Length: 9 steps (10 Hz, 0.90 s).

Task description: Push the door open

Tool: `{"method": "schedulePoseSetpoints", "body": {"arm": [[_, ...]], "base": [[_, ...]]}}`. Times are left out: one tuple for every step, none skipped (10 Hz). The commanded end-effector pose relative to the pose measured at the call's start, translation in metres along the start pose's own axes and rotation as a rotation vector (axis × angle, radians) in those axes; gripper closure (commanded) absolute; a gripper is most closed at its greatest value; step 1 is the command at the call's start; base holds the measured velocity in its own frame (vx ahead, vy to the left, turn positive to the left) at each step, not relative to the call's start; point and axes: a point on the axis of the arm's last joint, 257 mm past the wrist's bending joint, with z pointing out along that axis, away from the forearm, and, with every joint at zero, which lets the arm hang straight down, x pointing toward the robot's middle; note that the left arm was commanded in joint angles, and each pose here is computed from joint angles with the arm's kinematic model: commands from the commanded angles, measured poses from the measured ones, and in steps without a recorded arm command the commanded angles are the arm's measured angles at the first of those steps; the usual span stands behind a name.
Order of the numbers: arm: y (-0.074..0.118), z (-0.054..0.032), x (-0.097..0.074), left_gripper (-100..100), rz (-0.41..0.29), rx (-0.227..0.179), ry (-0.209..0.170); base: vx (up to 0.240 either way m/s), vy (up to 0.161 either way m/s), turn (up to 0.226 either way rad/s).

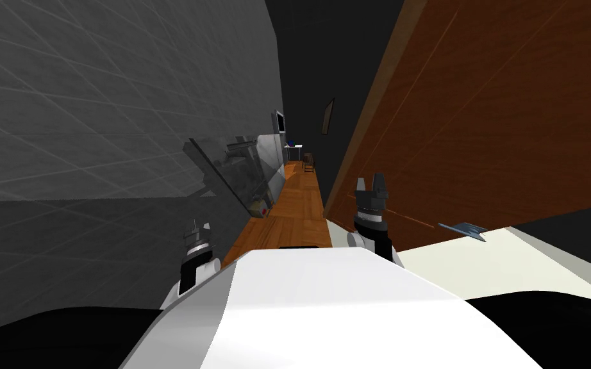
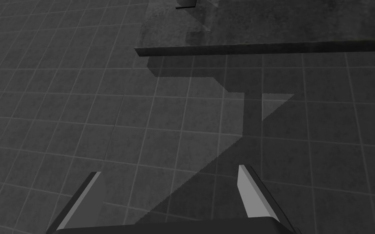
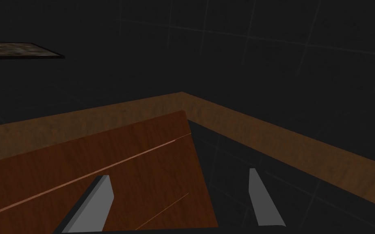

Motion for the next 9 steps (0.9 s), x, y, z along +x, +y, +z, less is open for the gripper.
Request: {"method": "schedulePoseSetpoints", "body": {"arm": [[0.005,-0.0033,-0.013,-100,0.009,-0.009,-0.025],[0.008,-0.0046,-0.019,-100,0.012,-0.013,-0.037],[0.010,-0.0061,-0.025,-100,0.016,-0.018,-0.049],[0.013,-0.0076,-0.031,-100,0.019,-0.022,-0.061],[0.017,-0.0100,-0.040,-100,0.024,-0.029,-0.078],[0.019,-0.0118,-0.046,-100,0.027,-0.034,-0.090],[0.023,-0.0145,-0.054,-100,0.032,-0.040,-0.108],[0.024,-0.0155,-0.057,-100,0.034,-0.042,-0.114],[0.024,-0.0155,-0.057,-100,0.034,-0.042,-0.114]], "base": [[0.161,-0.129,-0.005],[0.160,-0.157,0.007],[0.123,-0.188,0.005],[0.089,-0.196,0.007],[0.095,-0.188,0.007],[0.133,-0.192,0.004],[0.090,-0.072,-0.159],[0.033,-0.015,-0.110],[0.006,-0.003,-0.019]]}}
